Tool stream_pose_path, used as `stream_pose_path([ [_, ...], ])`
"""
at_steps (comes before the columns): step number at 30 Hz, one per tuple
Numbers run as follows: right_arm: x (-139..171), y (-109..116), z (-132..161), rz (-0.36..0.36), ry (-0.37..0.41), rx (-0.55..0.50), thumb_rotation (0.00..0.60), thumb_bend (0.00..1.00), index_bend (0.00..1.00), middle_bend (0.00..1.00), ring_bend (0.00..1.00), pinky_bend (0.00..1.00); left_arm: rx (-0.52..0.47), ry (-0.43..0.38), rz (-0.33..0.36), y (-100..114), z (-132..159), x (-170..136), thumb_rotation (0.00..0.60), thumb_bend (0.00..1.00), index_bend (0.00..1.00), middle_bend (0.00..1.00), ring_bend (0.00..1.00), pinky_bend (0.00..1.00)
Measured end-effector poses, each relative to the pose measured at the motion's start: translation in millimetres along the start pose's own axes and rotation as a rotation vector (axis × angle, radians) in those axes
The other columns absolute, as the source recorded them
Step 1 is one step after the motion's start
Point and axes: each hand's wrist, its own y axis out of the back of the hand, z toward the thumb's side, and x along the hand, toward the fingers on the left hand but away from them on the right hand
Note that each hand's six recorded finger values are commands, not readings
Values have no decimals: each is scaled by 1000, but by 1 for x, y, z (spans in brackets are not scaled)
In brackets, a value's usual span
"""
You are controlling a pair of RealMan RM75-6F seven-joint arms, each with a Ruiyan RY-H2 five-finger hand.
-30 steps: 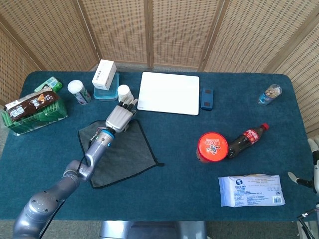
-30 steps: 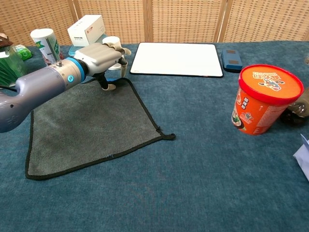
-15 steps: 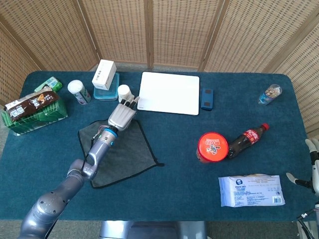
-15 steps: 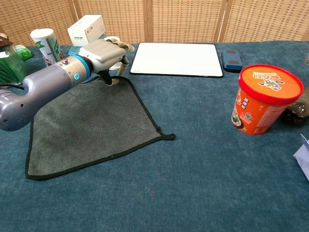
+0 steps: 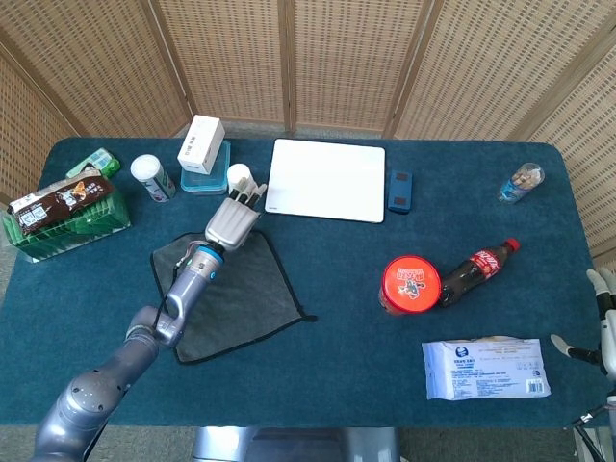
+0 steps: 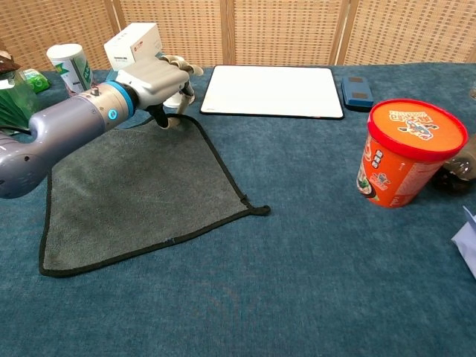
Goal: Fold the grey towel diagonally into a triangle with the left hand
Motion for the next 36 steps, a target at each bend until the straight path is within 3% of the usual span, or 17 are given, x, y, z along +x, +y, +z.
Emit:
stream_pose_path([
  [19, -1, -4, 3, 5, 9, 17, 600, 0, 61, 0, 0, 0, -42, -94, 14, 4, -34, -30, 600, 535, 732, 0, 0, 0],
  [36, 0, -7, 6, 9, 12, 29, 600, 0, 61, 0, 0, 0, -104, -214, 35, 10, -42, -75, 600, 536, 734, 0, 0, 0],
])
